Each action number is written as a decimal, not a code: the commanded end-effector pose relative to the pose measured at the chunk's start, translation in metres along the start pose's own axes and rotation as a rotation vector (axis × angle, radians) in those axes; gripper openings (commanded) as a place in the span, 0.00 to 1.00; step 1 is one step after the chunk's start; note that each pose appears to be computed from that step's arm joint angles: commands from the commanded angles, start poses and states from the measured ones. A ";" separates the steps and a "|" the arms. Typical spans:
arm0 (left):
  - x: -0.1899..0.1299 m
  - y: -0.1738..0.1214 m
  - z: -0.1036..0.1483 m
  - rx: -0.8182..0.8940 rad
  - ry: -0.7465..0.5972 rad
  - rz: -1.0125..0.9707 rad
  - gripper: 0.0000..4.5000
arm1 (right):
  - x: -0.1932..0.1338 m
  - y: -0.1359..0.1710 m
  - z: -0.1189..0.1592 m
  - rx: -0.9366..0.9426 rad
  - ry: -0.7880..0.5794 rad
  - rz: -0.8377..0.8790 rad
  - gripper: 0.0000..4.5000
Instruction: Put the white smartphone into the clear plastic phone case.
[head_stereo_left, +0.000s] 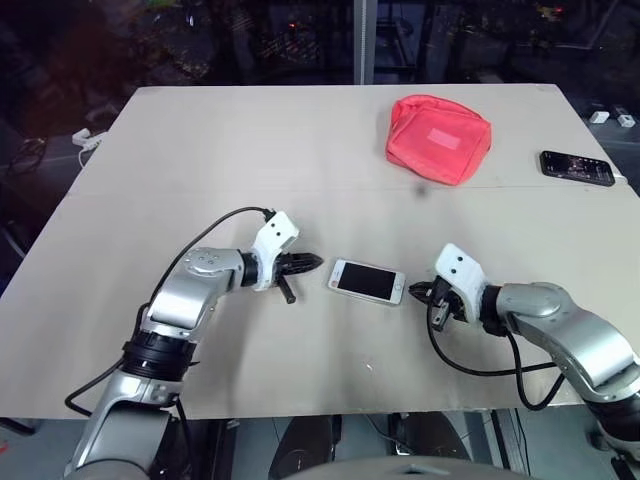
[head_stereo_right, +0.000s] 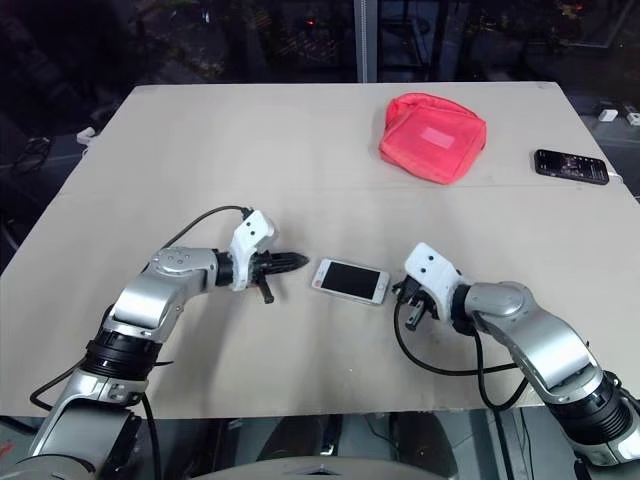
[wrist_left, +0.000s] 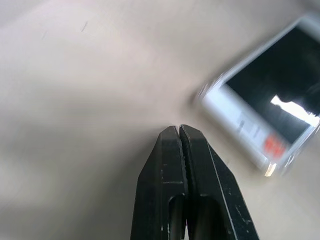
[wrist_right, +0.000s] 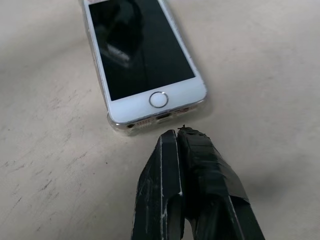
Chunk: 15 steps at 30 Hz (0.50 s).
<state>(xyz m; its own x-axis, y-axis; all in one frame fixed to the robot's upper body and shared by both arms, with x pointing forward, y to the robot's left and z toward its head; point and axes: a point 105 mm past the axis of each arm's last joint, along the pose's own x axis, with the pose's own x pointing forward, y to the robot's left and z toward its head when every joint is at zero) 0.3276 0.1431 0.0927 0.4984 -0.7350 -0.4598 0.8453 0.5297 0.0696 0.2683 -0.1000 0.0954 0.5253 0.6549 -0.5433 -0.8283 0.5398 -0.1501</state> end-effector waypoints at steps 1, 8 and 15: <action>0.014 -0.020 -0.002 0.039 0.012 -0.067 0.01 | 0.002 0.004 0.016 -0.058 -0.051 0.023 0.00; 0.021 -0.032 0.004 0.033 -0.018 -0.104 0.01 | 0.015 0.013 0.023 -0.120 -0.038 0.073 0.00; 0.010 -0.023 0.019 -0.019 -0.092 -0.083 0.01 | 0.000 -0.002 0.012 -0.091 -0.017 -0.013 0.00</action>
<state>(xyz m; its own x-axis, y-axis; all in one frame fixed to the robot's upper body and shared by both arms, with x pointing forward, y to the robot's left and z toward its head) 0.3221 0.1271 0.0908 0.4846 -0.7604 -0.4324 0.8520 0.5223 0.0364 0.2711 -0.0919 0.0940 0.5066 0.6560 -0.5595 -0.8489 0.4930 -0.1906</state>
